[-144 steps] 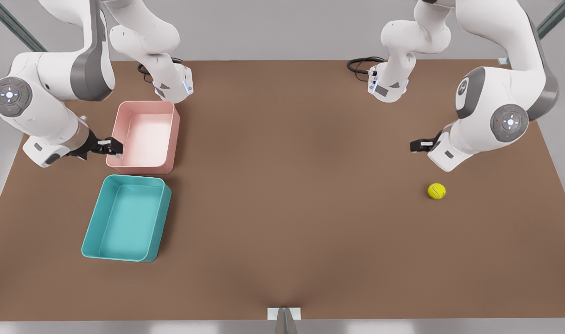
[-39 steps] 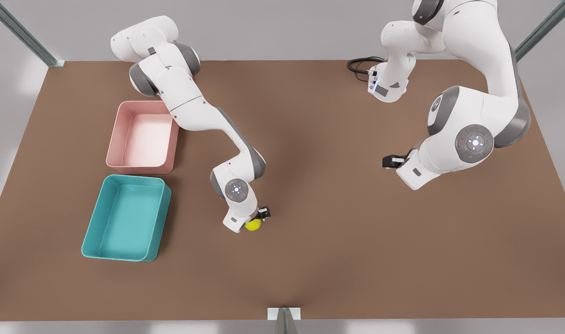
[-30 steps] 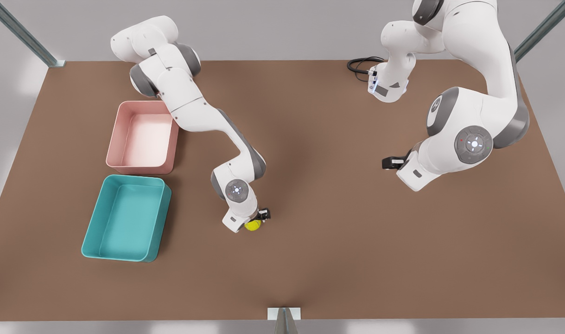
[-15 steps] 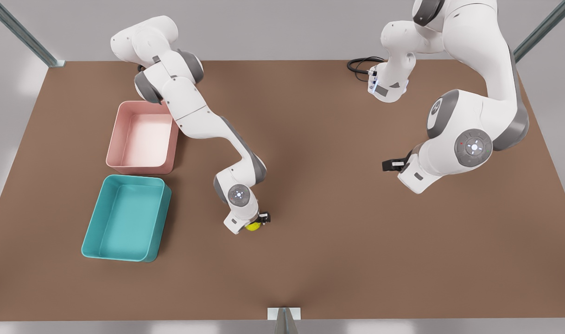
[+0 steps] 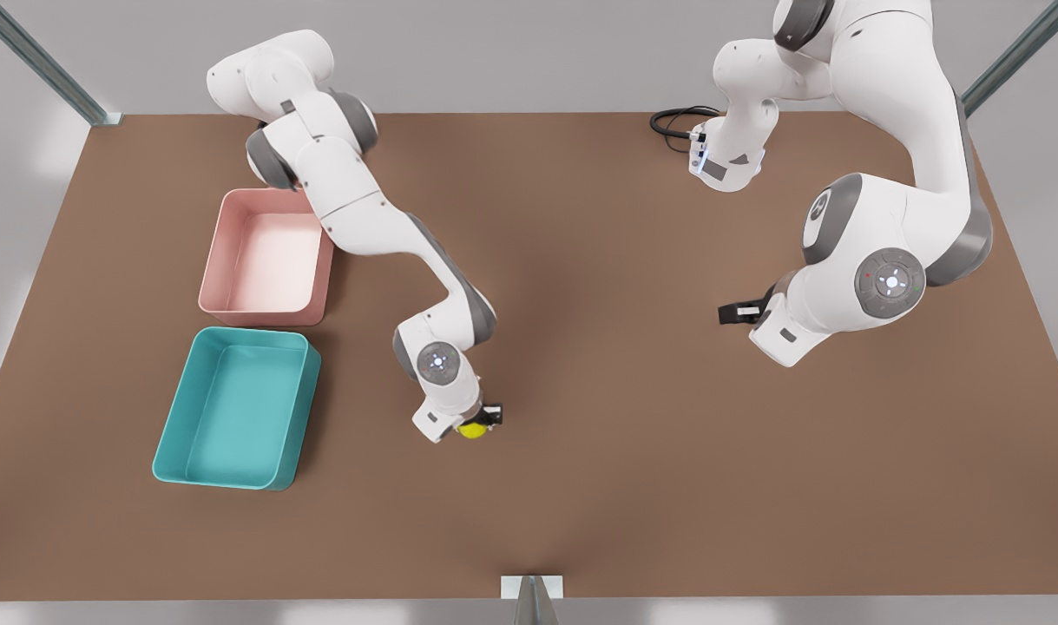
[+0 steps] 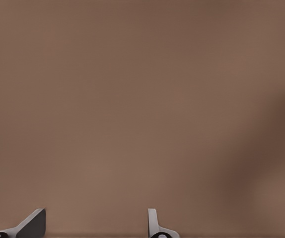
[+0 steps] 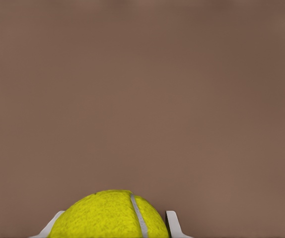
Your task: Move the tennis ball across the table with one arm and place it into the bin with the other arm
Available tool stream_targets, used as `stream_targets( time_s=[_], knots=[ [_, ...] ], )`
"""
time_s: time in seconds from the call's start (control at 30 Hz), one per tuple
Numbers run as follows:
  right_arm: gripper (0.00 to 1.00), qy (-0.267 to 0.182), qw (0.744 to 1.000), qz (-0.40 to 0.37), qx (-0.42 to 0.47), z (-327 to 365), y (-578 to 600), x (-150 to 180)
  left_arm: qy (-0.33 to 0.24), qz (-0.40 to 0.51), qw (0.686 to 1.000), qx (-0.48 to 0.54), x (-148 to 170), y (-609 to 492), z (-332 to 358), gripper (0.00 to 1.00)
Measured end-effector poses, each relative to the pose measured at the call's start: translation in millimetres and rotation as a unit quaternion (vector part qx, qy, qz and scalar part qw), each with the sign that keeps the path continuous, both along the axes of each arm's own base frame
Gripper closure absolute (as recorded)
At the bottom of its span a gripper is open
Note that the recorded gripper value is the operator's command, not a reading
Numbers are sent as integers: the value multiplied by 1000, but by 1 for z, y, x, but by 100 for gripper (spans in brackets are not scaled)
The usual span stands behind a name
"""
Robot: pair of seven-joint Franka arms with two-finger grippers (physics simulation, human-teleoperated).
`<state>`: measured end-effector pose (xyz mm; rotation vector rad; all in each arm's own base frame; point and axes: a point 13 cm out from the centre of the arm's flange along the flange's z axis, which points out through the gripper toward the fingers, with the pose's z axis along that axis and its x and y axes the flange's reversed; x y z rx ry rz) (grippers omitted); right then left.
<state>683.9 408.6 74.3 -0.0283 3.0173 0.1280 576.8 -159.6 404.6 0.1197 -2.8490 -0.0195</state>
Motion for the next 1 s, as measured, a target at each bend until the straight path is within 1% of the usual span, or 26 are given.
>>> stream_targets(
  time_s=[0.1, 0.2, 0.27, 0.33, 0.43, 0.57, 0.6, 0.7, 0.9, 0.93, 0.97, 1.0],
  knots=[
    [35, -24, 1000, -16, -7, 52, -57, 41, 0, 1, 1000, 0, 0, 0, 0, 0],
    [35, -64, 997, -17, -46, 112, -154, 90, 0, 2, 1000, 1, 0, 0, 0, 0],
    [35, -80, 995, -8, -63, 151, -216, 110, 0, 3, 1000, 1, 0, 0, 0, 0],
    [35, -77, 994, 0, -79, 171, -287, 120, 0, 3, 1000, 1, 0, 0, 0, 0],
    [35, -30, 994, 24, -102, 143, -377, 108, 1, 4, 1000, 1, 0, 0, -1, 0],
    [35, 20, 990, 86, -112, 103, -419, 88, 4, 4, 1000, 2, 0, 0, -4, 0],
    [0, 27, 988, 99, -112, 97, -427, 85, 5, 5, 1000, 2, 0, 0, -4, 0],
    [0, 39, 985, 133, -105, 87, -440, 80, 7, 5, 1000, 3, -2, 0, -4, 0],
    [0, 41, 974, 201, -94, 89, -438, 77, 11, 6, 1000, 4, -3, 0, -6, 0],
    [0, 37, 974, 207, -80, 96, -424, 78, 12, 5, 1000, 4, -3, 0, -7, 0],
    [0, 31, 975, 211, -67, 119, -405, 77, 12, 5, 1000, 4, -3, 0, -7, 0],
    [0, 23, 974, 216, -55, 157, -383, 72, 12, 5, 1000, 4, -3, 0, -7, 0]
  ],
)
